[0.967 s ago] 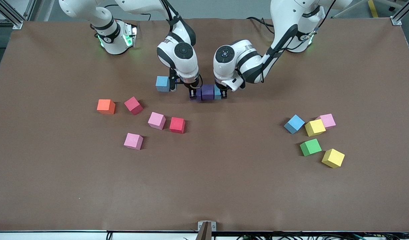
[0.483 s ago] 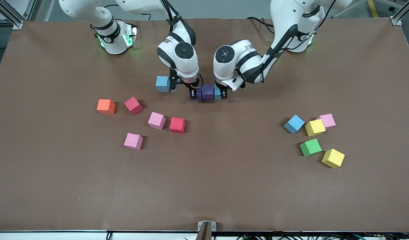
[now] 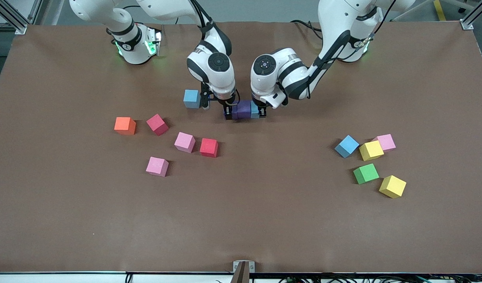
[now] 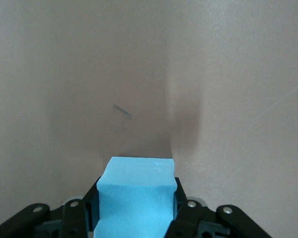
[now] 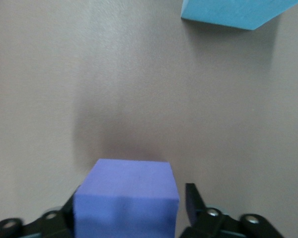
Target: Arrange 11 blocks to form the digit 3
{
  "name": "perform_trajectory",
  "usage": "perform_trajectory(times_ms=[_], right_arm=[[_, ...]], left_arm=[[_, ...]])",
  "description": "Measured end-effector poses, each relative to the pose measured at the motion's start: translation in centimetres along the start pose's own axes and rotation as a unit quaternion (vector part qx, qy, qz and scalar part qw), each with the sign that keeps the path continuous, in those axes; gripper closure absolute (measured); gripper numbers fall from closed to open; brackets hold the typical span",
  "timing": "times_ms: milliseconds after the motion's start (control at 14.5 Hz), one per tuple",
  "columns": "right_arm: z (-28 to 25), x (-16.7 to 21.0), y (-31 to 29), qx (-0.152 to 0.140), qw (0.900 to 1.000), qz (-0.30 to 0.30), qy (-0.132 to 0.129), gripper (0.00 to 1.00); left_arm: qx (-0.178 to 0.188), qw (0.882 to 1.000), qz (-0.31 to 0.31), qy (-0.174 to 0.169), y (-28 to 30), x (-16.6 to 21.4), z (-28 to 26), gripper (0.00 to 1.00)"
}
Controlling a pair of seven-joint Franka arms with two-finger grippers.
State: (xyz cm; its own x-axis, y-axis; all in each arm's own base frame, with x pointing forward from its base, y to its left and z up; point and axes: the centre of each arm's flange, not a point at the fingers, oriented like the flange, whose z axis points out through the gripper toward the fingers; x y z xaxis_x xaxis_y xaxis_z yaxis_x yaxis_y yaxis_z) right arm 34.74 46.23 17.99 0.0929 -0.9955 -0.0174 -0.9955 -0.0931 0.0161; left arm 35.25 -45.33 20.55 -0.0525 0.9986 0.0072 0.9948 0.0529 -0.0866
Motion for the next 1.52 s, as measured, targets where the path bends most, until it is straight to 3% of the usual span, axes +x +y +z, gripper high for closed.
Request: perform_trajectory(times_ms=[69,276,552,1105,1519], right_arm=[[0.6,-0.1,0.0,-0.002,1.000,0.000,0.002,0.00],[0.6,-0.3,-0.3,-0.002,1.000,0.000,0.002,0.00],[-0.1,-0.4,-0.4,-0.010,1.000,-0.007,0.010,0.00],[-6.7,0.3,-1.4,-0.017,0.999,-0.025,0.016,0.00],[-11.8,5.8,-1.2,-0.020,0.996,-0.082,0.014,0.00]], left_arm=[[0.000,1.000,0.000,-0.001,0.0,-0.1,0.0,0.44],[0.000,1.000,0.000,-0.001,0.1,-0.2,0.0,0.34],[0.003,1.000,-0.004,0.008,0.5,0.1,-0.1,0.00],[0.015,0.999,0.005,0.036,1.5,0.6,-3.1,0.00],[-0.005,0.999,0.029,0.023,7.6,4.1,-8.3,0.00]])
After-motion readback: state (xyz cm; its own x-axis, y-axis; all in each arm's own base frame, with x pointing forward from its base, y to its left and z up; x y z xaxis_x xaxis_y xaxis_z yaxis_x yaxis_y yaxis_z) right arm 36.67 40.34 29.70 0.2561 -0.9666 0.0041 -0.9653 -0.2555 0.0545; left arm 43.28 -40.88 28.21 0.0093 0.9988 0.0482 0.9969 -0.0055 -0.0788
